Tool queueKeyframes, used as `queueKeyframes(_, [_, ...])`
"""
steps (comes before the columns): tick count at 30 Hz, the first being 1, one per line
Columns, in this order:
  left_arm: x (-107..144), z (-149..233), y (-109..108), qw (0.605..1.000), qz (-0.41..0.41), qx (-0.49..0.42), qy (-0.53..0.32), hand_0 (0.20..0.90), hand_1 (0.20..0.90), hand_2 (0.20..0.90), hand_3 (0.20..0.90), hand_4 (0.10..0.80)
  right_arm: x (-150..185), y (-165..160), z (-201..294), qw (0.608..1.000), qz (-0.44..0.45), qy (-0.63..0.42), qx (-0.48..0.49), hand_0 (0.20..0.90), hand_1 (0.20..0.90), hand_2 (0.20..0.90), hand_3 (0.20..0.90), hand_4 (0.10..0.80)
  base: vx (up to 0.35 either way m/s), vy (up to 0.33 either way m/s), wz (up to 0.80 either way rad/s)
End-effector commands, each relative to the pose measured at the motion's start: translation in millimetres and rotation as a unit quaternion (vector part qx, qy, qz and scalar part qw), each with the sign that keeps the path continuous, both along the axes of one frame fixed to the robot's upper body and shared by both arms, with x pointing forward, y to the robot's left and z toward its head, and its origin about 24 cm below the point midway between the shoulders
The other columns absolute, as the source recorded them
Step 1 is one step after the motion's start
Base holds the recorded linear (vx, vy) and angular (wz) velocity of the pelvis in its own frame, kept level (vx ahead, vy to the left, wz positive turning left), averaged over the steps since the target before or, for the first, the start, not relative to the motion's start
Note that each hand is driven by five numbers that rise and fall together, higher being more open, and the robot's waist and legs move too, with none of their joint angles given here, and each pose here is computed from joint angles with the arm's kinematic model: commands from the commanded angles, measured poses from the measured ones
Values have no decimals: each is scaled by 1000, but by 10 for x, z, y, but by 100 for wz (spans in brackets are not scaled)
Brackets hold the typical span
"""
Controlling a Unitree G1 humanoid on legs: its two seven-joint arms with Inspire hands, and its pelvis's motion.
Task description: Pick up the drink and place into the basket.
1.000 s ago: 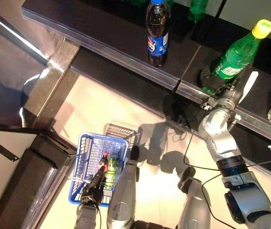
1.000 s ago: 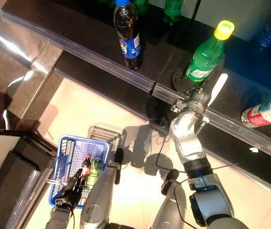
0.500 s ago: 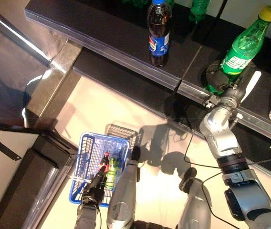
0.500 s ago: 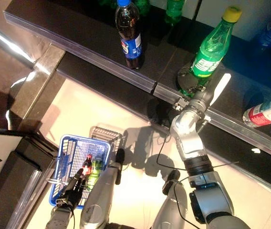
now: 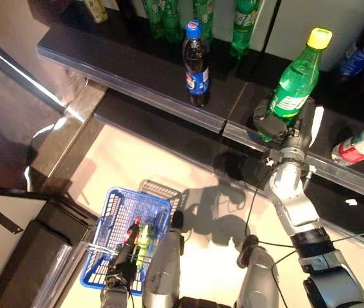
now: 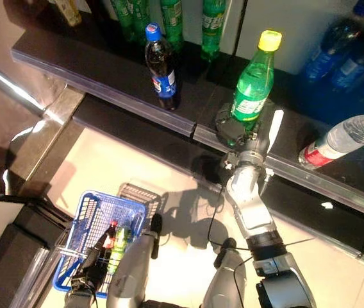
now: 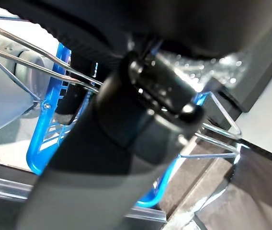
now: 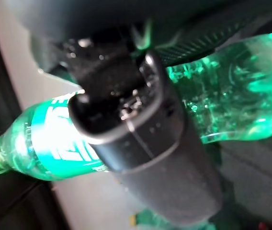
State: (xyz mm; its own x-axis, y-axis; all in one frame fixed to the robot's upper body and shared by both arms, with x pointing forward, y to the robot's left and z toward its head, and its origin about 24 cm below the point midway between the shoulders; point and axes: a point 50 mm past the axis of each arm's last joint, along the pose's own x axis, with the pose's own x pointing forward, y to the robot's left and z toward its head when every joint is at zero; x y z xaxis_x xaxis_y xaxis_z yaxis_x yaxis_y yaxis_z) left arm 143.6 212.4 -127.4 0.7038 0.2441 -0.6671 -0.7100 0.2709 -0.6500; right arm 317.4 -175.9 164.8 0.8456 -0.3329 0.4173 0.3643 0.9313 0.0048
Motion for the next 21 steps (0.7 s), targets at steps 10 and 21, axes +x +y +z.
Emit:
queueKeyframes(10, [739, 1266, -142, 897, -120, 37, -425, 300, 300, 300, 200, 100, -418, 856, 499, 947, 299, -118, -25, 300, 300, 300, 200, 100, 31, 39, 8])
queueKeyframes(21, [872, 2118, -416, 768, -240, 41, -592, 300, 300, 300, 200, 100, -397, 1391, 82, 927, 372, 0, 52, 300, 300, 300, 200, 100, -40, -29, 26])
